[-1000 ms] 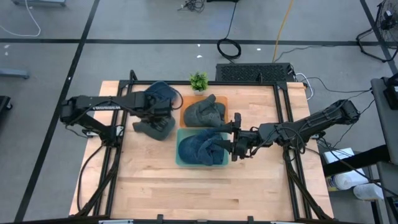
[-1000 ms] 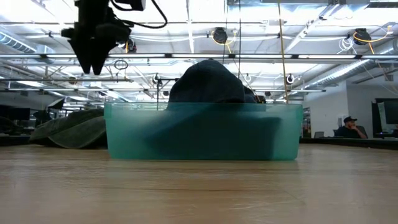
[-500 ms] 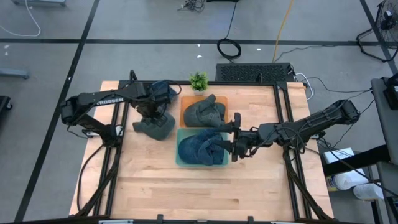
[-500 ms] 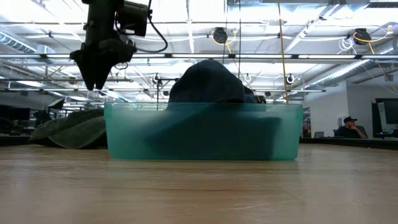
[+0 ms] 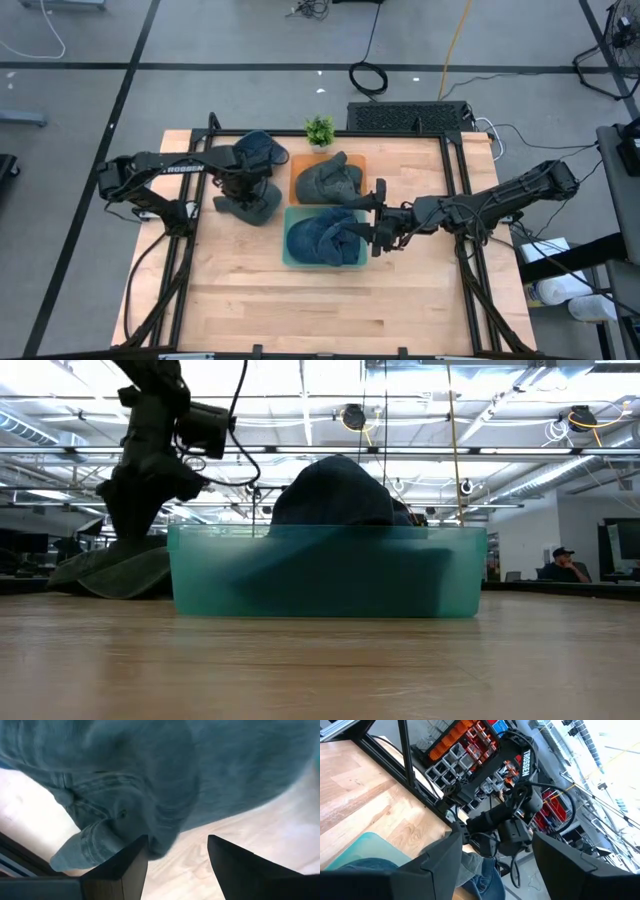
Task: Pick & Place hat
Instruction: Put the gray cap into the orange bin
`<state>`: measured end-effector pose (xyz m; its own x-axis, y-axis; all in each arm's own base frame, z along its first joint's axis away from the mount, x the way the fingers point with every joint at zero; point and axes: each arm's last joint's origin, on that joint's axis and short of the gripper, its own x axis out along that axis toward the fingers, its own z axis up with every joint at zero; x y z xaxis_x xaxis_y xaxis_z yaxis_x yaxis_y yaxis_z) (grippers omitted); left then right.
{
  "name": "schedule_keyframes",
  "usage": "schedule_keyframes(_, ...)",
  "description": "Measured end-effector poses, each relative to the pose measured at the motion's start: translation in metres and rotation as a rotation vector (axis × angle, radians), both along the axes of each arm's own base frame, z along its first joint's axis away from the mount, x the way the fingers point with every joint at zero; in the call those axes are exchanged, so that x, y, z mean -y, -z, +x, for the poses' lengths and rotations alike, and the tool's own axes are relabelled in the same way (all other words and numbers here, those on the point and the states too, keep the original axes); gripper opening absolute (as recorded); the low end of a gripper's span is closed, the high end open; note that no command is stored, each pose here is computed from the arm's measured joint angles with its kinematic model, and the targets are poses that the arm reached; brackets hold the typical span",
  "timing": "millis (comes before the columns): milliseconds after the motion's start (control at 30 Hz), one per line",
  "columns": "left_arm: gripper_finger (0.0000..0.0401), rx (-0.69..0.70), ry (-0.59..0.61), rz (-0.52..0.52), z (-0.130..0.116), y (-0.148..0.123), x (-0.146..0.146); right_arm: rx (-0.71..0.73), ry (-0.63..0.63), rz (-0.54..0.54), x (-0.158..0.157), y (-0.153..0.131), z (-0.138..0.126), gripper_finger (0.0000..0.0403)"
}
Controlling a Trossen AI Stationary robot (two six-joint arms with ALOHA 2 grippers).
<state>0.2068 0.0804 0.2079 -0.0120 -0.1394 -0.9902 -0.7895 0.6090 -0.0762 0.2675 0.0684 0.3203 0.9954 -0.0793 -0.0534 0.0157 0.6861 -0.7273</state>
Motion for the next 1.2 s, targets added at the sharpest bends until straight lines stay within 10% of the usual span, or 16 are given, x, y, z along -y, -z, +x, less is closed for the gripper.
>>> schedule_keyframes(200,0.0186,-0.014,0.058,0.010,-0.004,0.007,0.000,-0.004,0.000,-0.001,0.000,0.000,0.000,0.0233)
schedule_keyframes(533,0.0015,0.018,0.116,0.021,-0.001,0.007,-0.001,-0.004,0.001,-0.014,0.000,0.000,0.000,0.0233)
schedule_keyframes(1200,0.0002,0.001,0.248,-0.006,0.001,-0.018,0.005,0.015,0.002,-0.031,0.000,-0.002,0.000,0.0233)
